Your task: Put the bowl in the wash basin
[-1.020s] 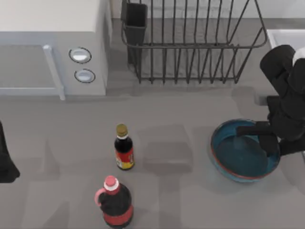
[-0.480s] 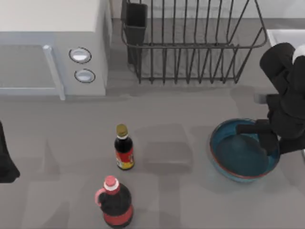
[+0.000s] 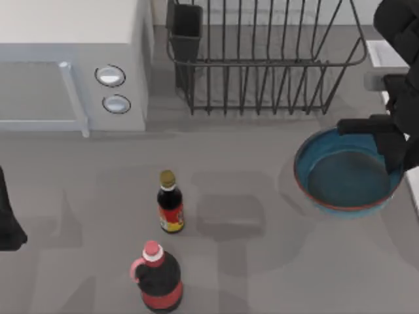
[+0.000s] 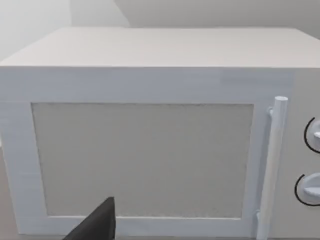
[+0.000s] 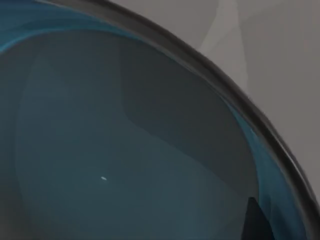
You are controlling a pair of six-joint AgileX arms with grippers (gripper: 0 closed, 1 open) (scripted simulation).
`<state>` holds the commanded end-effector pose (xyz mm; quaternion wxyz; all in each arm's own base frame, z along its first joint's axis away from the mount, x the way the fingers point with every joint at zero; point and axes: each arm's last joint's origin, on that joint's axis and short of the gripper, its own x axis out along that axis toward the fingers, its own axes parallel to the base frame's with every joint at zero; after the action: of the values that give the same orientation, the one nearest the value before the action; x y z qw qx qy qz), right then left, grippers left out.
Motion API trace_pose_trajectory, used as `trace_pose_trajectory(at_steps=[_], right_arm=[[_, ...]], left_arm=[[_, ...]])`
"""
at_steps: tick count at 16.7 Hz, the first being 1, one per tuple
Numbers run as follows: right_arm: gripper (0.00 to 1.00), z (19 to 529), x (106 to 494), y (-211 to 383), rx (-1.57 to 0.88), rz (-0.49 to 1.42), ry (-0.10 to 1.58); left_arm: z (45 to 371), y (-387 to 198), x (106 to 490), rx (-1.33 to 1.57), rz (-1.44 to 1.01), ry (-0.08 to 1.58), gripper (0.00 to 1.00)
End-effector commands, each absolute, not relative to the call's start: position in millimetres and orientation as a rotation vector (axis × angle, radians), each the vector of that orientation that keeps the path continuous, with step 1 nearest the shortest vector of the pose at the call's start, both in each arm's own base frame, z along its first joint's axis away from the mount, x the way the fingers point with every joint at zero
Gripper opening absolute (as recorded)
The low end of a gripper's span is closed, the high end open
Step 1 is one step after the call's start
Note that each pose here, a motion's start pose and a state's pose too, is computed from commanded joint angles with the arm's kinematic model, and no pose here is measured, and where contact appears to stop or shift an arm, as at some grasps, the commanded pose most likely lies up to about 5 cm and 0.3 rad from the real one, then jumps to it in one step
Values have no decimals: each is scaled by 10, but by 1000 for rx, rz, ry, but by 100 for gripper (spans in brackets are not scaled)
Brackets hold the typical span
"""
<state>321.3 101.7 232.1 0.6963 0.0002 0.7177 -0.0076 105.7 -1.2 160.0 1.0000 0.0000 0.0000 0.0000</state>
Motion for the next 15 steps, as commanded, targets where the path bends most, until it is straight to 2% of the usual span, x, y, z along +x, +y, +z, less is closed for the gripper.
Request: trace_pose_trajectory(at_steps=[5,11,15], right_arm=[[0,2798,3131,985,8,-9,1569],[0,2748,3147,981,21,6,1561],[0,2539,3245,846,114,63,1483]], left_arm=[[1600,-12,1057,0,0,0,100],[1600,-12,1057,0,0,0,100],[1600,-12,1057,0,0,0,100]])
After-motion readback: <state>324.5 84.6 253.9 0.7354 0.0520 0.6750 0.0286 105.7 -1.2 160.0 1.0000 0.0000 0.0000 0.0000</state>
